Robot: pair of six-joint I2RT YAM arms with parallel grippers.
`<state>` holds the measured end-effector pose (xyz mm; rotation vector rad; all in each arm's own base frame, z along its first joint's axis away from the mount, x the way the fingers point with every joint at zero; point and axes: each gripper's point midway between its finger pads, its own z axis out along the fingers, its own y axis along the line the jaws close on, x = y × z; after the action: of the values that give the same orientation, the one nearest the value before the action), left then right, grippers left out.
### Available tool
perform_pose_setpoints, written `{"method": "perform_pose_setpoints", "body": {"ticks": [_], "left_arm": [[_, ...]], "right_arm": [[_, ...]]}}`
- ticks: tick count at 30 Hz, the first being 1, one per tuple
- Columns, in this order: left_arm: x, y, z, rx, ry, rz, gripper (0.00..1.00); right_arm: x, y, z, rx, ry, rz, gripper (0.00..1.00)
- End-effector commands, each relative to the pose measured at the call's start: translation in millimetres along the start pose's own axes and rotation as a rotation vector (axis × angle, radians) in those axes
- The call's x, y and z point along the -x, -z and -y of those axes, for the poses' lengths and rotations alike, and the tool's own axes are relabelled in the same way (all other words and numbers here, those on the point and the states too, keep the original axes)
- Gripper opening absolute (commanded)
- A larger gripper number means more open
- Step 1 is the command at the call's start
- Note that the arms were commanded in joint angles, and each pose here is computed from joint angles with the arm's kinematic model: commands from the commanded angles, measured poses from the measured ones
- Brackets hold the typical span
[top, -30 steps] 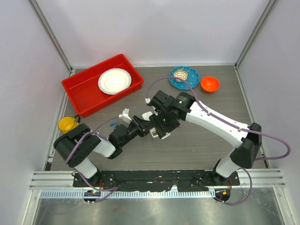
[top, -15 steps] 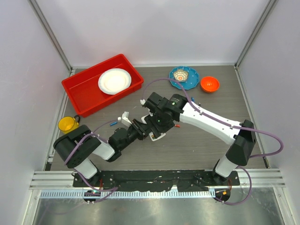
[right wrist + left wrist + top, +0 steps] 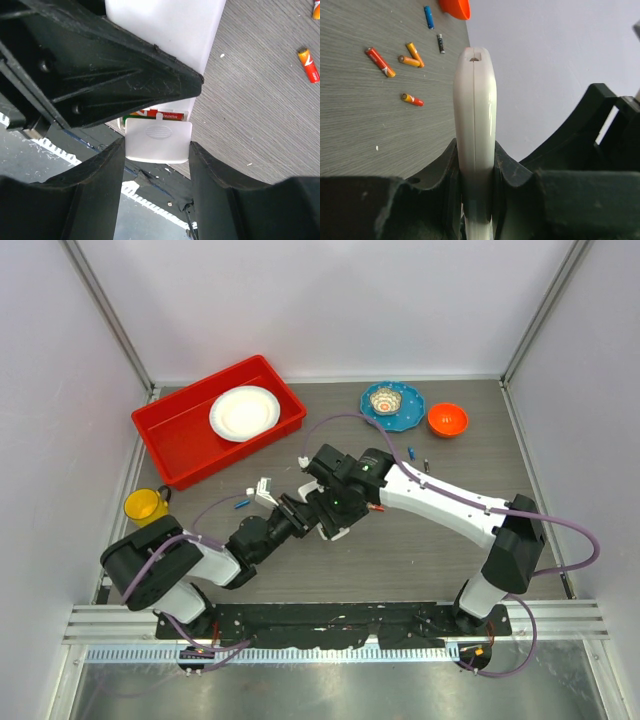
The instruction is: Load the batteries into the remote control
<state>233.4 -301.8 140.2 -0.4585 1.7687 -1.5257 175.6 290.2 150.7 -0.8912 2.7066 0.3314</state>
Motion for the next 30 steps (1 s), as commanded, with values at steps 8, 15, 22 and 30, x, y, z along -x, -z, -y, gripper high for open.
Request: {"method": "perform_pose_setpoints", "body": {"ticks": [8,15,22,30], "left_arm": [[24.9,6.4,65.8,-0.231,-0.035,0.111,0.0],[22.2,4.0,61.9,-0.218,-0.013,0.1,0.0],[20.6,1.5,57.5,-0.204,0.004,0.095,0.0],[21.8,0.7,51.5,-0.182,0.018,0.107,0.0]], "right_arm": [[12.8,4.5,-5.6,0.023,-0.002,0.088,0.01],[22.4,9.2,-2.3,0.001,-0.011,0.144,0.01],[24.1,11.6,-3.5,0.012,-0.019,0.161,0.01],[25.9,15.0,-8.2,0.039,-0.023,0.174,0.01]]}}
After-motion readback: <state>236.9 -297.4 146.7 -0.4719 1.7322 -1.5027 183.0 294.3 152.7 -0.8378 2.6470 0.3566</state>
